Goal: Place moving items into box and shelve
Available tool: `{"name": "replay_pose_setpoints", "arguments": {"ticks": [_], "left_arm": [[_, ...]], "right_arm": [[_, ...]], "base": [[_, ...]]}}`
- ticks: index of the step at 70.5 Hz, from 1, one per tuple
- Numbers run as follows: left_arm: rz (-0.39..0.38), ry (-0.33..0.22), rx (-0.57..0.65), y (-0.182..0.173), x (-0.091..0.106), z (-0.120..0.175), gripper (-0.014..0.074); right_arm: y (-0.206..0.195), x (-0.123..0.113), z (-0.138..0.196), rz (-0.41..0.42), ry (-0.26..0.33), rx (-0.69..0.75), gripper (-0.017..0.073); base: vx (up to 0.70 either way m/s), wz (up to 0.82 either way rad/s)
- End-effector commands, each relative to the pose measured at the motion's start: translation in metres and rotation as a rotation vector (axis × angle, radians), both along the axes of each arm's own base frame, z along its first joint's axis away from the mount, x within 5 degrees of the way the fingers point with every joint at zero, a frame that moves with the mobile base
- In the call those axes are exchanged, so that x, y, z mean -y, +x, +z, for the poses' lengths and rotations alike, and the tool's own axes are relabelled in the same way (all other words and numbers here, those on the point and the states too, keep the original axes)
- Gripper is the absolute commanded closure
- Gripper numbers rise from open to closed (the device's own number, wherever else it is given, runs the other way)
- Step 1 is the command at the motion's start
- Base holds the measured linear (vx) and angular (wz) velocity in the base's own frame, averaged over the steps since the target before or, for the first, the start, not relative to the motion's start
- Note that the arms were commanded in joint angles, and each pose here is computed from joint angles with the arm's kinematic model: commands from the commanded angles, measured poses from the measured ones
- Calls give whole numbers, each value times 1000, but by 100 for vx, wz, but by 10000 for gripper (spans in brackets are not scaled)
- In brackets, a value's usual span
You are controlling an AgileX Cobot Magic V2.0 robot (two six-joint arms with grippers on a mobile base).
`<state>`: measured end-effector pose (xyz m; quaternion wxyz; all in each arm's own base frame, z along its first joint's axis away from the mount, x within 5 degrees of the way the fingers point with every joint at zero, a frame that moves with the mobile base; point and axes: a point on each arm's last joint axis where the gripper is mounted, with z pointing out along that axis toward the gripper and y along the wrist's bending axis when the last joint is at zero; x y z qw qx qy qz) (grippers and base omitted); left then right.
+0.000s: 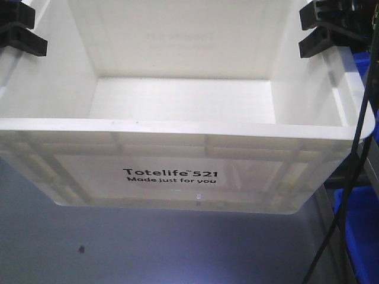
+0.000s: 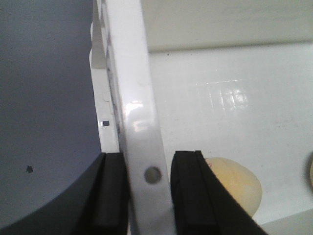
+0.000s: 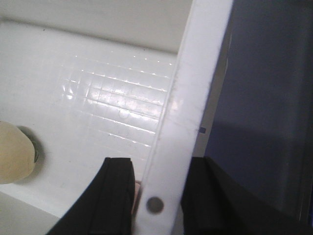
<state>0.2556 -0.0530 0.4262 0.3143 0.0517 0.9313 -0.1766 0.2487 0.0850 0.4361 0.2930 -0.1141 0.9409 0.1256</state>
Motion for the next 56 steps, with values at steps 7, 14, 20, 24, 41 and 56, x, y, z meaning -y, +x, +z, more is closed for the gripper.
{"name": "replay_pose_setpoints", "arguments": {"ticks": [7,14,20,24,41,56], "left_arm": [[-15,-172,178,-10,11,36,610],[-15,-172,178,-10,11,36,610],[-15,-172,178,-10,11,36,610],[-15,-172,178,-10,11,36,610],[-15,-172,178,-10,11,36,610],[-15,-172,178,-10,11,36,610]], "right_arm": [[-9,-6,30,44,119,174,571],[-9,-6,30,44,119,174,571],[-9,-6,30,44,119,174,571],[-9,-6,30,44,119,174,571],[-9,-6,30,44,119,174,571],[-9,-6,30,44,119,174,571]], "base": [[44,11],[44,10],[43,10],[43,9],[43,8],[42,15]]}}
